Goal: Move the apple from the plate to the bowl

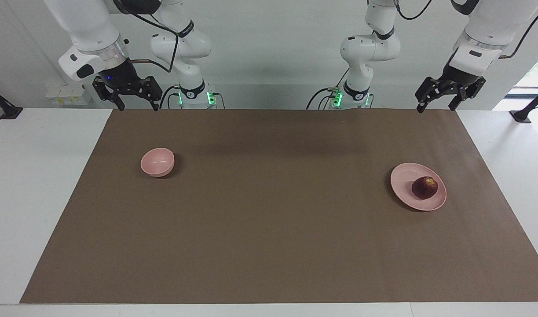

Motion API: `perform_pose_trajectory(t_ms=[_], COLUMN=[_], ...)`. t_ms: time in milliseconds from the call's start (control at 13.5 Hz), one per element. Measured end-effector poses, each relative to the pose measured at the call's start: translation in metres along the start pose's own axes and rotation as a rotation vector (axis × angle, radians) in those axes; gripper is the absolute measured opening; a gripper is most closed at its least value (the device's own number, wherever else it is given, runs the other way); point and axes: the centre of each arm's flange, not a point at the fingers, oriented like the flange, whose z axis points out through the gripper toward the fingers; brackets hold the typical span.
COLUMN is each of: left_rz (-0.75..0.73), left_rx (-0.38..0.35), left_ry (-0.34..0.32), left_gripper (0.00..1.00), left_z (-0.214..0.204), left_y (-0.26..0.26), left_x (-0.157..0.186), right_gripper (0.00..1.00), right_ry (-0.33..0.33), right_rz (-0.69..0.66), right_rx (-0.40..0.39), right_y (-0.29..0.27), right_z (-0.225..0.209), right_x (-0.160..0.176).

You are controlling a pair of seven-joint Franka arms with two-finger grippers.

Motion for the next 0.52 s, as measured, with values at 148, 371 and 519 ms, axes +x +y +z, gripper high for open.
perform_pose_trajectory(t_ms=[148,371,519], left_rz=[0.0,0.0,0.0], left_rx=[0.0,0.0,0.0], left_ry=[0.0,0.0,0.0], left_gripper=[1.0,1.0,1.0], left_z=[0.0,0.0,0.0], left_y=[0.0,0.0,0.0], left_x=[0.0,0.0,0.0], right_gripper=[1.0,1.0,1.0], right_ry=[-0.001,-0.003,-0.003], right_rz=[0.001,0.001,0.001], right_rx=[0.0,0.0,0.0], right_y=[0.0,0.0,0.0], right_z=[0.0005,0.0015,0.0015], right_x=[0.0004,0.0011,0.0011])
